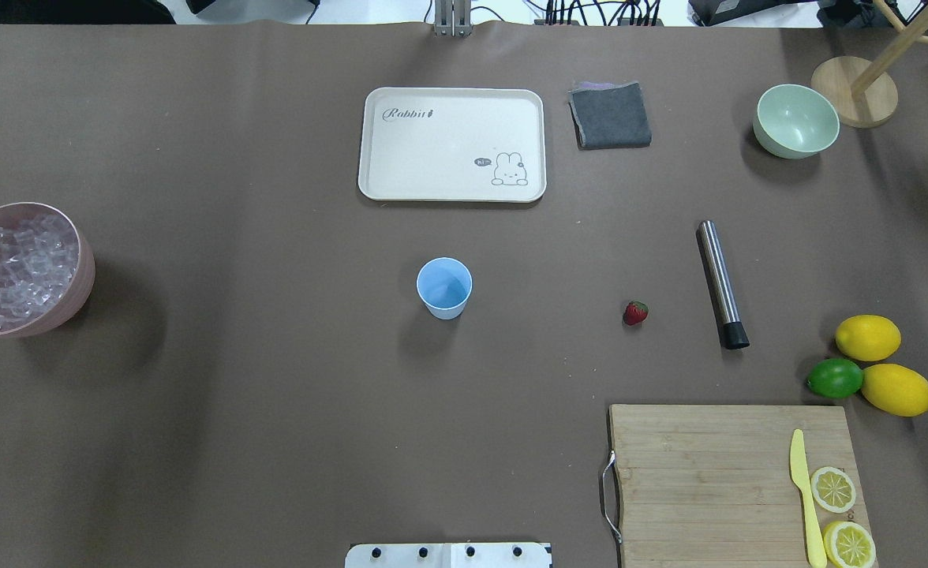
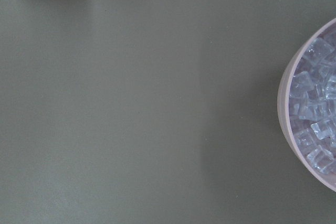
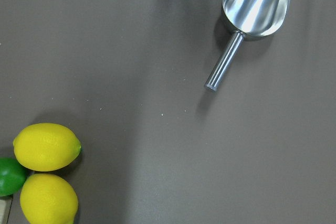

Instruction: Mash ice and strawberries in cup

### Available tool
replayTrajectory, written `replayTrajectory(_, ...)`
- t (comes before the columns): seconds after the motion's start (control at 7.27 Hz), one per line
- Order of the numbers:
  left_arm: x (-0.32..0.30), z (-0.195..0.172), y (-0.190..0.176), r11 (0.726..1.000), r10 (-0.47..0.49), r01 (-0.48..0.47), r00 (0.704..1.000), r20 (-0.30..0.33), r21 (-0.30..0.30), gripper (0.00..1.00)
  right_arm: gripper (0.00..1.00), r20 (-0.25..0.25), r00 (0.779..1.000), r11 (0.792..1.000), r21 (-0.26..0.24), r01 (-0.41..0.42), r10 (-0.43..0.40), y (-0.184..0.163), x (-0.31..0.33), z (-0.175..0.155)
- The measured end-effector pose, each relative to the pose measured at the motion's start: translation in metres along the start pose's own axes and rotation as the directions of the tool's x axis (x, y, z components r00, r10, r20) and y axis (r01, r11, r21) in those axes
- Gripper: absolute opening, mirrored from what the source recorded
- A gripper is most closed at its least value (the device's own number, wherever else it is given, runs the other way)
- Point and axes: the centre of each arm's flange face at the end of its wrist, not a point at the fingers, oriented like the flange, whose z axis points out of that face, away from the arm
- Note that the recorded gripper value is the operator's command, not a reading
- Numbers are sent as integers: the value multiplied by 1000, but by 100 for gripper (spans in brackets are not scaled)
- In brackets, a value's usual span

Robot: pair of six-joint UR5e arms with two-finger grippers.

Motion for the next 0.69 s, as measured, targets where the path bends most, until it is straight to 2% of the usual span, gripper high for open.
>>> replayTrajectory(0.69, 0, 0, 0, 1000, 0, 0, 1000, 0, 0, 98, 100, -6, 1000, 1000, -4, -4, 4, 2, 2, 2)
